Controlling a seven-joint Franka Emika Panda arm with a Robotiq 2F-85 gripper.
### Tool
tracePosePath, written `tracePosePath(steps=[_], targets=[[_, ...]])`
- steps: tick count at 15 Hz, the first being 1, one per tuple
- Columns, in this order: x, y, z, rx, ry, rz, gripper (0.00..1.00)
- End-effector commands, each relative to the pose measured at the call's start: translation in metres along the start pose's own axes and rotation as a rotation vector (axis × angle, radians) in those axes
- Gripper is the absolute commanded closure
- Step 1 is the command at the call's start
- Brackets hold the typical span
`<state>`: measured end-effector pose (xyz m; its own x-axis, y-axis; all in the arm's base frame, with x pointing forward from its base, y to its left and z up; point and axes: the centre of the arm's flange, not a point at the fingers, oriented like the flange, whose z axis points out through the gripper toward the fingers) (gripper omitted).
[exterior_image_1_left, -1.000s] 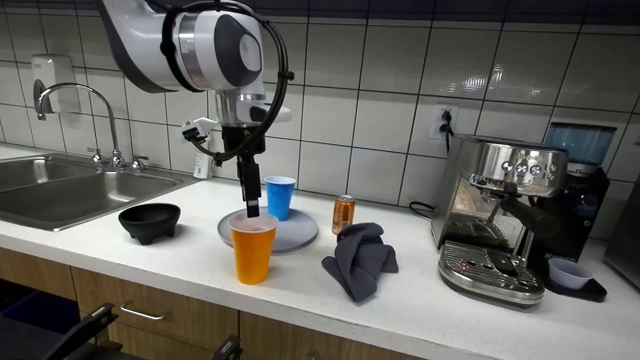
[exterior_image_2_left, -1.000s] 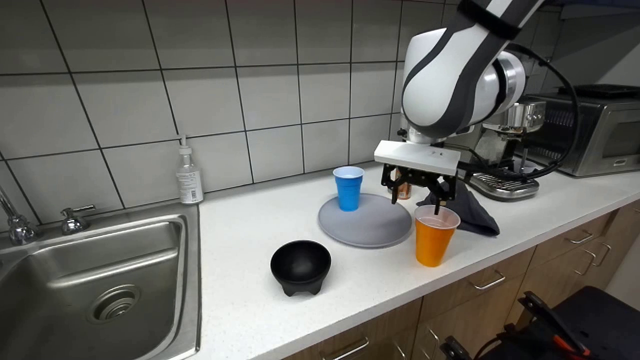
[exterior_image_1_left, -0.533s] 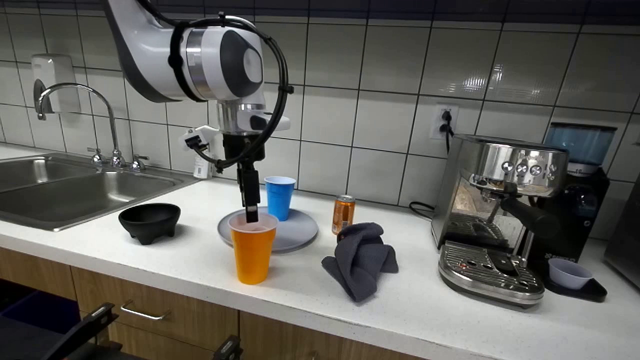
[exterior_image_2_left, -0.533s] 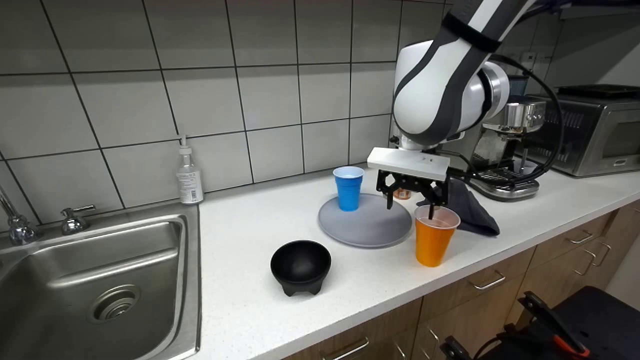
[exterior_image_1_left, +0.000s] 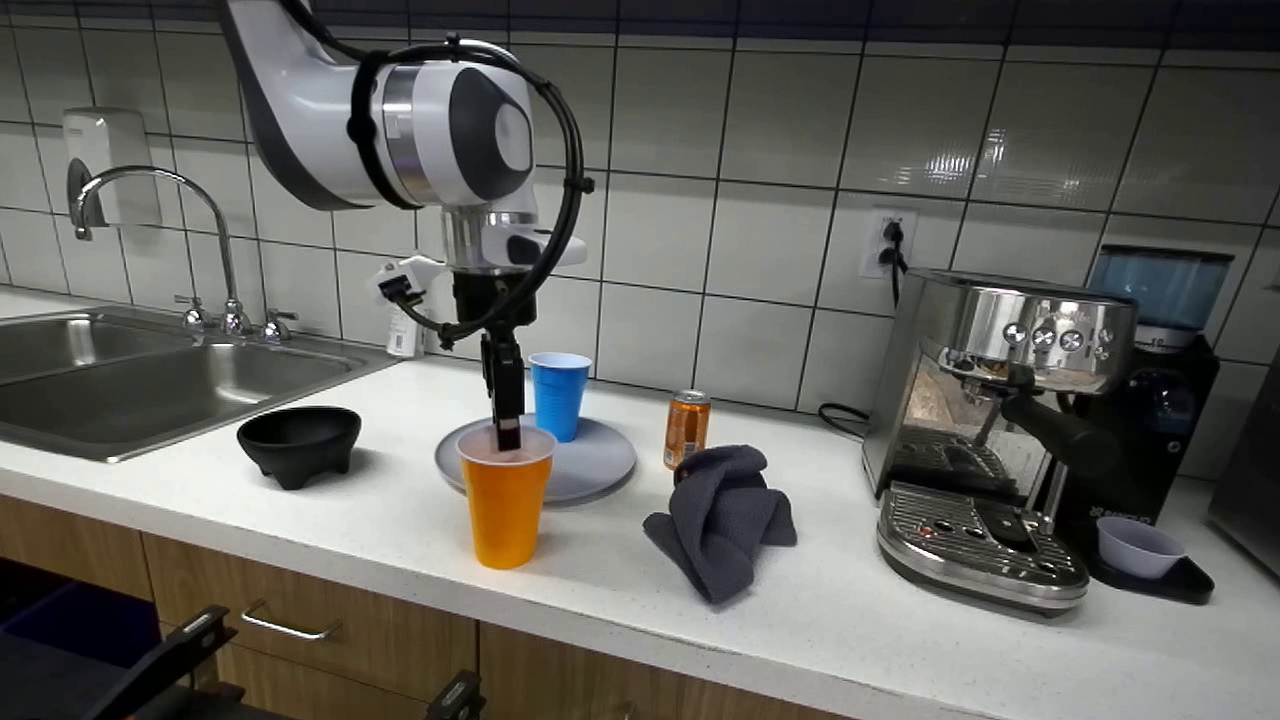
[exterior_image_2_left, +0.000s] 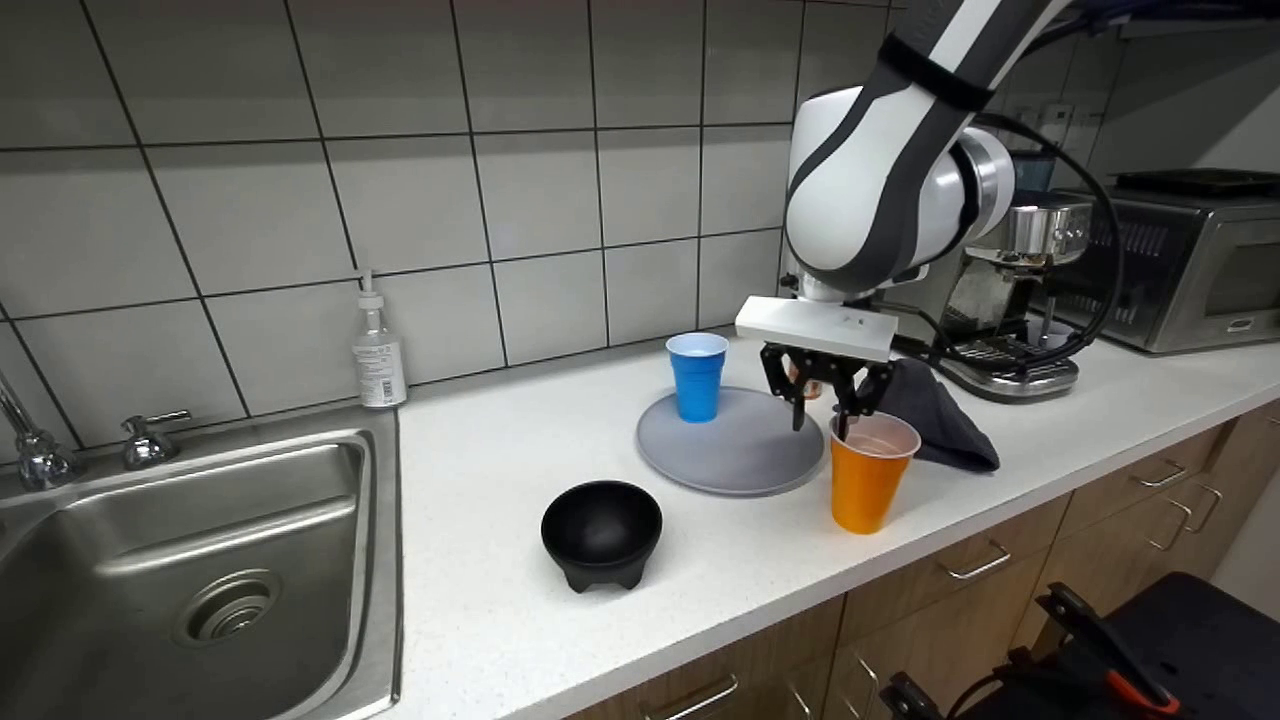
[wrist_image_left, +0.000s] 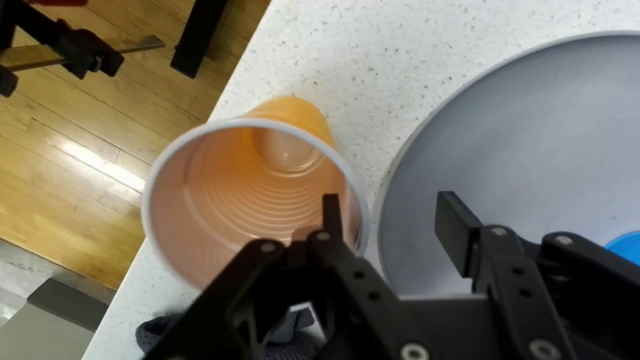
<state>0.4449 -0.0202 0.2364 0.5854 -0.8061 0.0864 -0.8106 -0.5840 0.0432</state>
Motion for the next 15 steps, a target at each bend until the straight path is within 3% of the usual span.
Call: tracePosePath(steps=[1,4,15], targets=[[0.003,-0.004,-0.003,-0.013,0.021,0.020,0.78],[0.003,-0.001,-0.004,-0.016,0.027,0.024,0.99],[0.000,0.019,-0.022,-0.008,0.062,0.025,0.99]])
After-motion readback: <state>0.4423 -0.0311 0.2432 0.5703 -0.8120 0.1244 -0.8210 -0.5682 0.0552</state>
